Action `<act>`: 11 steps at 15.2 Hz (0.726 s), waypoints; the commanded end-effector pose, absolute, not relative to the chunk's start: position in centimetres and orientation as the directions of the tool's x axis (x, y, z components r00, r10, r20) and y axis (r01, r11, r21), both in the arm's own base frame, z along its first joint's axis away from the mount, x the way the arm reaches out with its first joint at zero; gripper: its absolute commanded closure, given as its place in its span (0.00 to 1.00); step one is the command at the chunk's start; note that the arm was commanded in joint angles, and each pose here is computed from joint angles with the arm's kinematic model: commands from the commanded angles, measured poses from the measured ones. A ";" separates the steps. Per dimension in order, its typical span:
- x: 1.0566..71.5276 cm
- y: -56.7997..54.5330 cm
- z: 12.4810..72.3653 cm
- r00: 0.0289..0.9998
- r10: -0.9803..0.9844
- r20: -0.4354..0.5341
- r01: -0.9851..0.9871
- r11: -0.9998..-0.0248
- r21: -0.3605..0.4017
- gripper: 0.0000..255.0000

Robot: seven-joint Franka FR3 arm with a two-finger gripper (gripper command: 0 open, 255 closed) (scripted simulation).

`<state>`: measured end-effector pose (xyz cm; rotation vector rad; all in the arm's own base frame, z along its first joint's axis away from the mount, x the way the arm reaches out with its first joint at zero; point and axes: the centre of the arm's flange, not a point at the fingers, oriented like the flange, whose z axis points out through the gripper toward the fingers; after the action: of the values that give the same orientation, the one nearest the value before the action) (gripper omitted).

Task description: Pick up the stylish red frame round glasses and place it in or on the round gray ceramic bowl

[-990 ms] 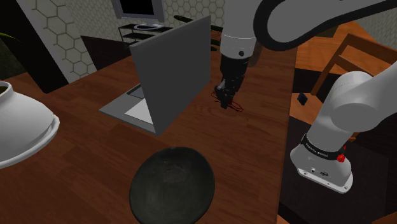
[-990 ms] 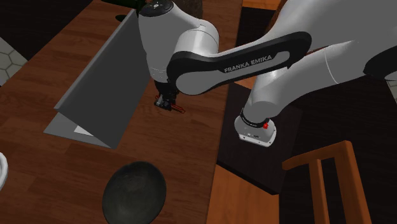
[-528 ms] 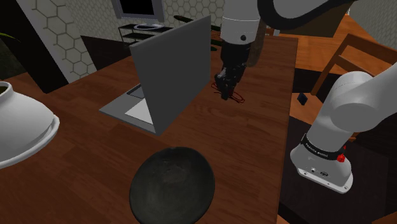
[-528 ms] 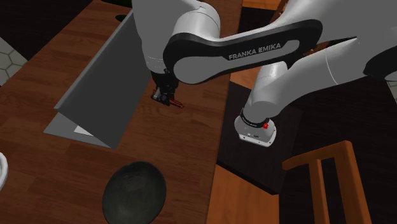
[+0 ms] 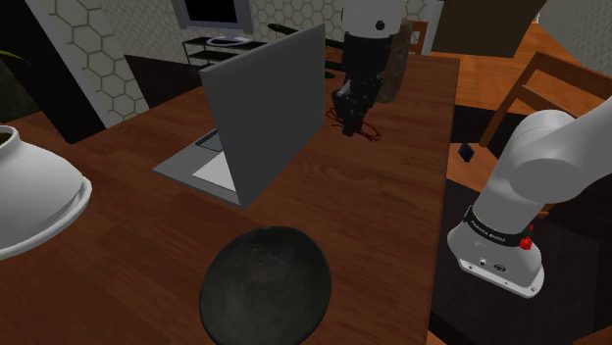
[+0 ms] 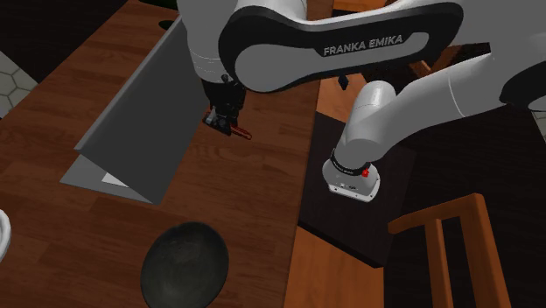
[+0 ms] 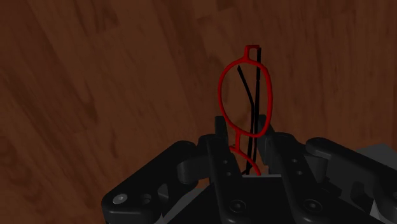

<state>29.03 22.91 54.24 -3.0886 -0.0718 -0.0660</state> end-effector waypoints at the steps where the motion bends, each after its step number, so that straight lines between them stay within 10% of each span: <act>1: 29.0 23.0 55.2 0.998 0.045 0.043 0.047 -0.998 -0.050 1.00; 11: 25.7 35.7 55.1 0.998 0.045 0.043 0.047 -0.998 -0.050 1.00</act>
<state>26.01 34.47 54.76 -3.0900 -0.0740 -0.0662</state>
